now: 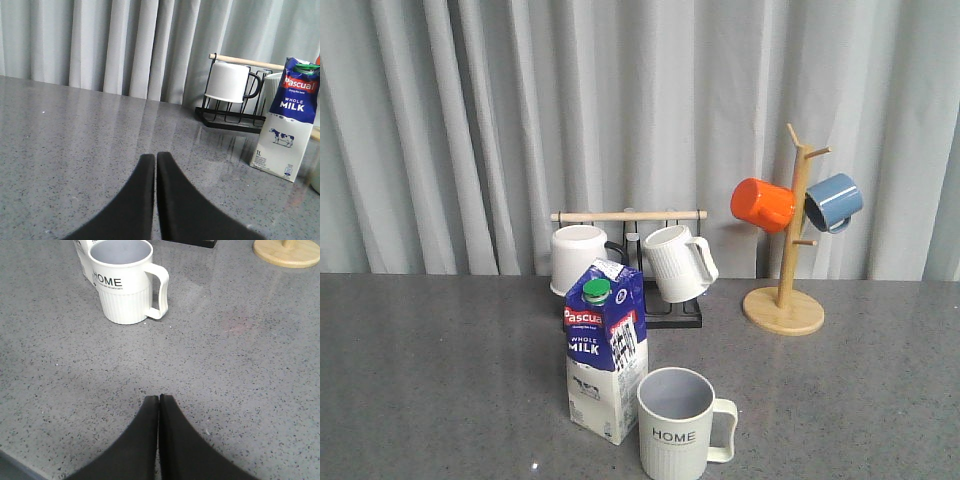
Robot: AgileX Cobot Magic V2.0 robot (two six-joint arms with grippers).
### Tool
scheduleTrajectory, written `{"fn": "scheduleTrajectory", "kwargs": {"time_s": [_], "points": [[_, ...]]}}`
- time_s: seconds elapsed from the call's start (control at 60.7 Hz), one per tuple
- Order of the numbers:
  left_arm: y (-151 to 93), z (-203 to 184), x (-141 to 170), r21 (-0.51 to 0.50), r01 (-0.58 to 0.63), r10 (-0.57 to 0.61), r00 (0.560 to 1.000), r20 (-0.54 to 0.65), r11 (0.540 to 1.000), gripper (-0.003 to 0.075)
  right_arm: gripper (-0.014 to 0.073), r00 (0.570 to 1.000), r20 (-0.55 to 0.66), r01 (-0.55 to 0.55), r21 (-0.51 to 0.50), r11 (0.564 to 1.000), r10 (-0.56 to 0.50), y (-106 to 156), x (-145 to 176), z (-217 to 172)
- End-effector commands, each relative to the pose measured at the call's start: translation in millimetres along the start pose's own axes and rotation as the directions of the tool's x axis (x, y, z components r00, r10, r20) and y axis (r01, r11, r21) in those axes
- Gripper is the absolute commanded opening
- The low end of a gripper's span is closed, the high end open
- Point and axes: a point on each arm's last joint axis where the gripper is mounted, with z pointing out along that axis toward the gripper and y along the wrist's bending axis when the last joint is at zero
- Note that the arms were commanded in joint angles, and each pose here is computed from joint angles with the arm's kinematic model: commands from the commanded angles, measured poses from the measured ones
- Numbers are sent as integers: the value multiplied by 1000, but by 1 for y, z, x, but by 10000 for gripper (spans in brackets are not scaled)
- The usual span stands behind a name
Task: Place milk next to cup
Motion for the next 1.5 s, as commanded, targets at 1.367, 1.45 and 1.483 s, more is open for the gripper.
{"fn": "scheduleTrajectory", "kwargs": {"time_s": [1.367,1.45,1.483], "points": [[1,-1,-2,6,10,-10,997,74,1000,-7,-5,820,572,-189,300,935,-18,-22,90,-30],[1,-1,-2,6,10,-10,997,74,1000,-7,-5,821,571,-189,300,935,-18,-22,90,-30],[1,-1,-2,6,10,-10,997,74,1000,-7,-5,821,571,-189,300,935,-18,-22,90,-30]]}}
